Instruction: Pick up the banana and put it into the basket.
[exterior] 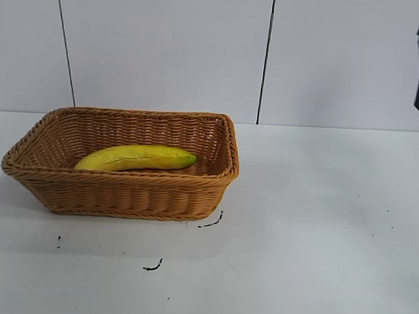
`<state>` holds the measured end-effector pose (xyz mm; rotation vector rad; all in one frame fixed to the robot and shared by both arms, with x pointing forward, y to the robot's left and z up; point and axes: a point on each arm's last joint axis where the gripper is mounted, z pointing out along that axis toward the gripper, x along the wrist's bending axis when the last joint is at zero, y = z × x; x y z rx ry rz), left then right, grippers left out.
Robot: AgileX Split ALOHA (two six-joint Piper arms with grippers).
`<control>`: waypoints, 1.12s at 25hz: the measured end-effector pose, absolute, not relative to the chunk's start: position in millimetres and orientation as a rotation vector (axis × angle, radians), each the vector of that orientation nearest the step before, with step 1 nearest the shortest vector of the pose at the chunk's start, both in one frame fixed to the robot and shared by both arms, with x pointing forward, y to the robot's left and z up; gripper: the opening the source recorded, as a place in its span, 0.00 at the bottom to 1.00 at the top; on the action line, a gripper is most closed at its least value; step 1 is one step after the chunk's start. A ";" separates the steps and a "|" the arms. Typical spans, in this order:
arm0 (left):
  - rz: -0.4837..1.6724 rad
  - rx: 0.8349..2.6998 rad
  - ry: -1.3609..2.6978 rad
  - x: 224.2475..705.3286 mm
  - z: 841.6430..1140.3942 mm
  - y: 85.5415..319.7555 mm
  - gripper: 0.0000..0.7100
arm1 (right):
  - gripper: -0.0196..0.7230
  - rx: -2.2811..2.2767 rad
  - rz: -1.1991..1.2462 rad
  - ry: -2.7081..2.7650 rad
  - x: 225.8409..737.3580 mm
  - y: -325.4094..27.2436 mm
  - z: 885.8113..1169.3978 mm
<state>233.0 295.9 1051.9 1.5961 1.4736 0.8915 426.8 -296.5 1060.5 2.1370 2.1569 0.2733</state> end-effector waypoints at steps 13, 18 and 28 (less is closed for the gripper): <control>0.891 1.596 1.474 233.0 1051.9 295.9 0.98 | 0.93 1.819 0.696 1.868 305.7 -294.2 1043.1; 0.891 1.596 1.474 233.0 1051.9 295.9 0.98 | 0.93 1.708 0.817 1.763 281.2 -293.5 1050.9; 0.891 1.596 1.474 233.0 1051.9 295.9 0.98 | 0.93 1.513 0.991 1.580 238.6 -292.6 1056.1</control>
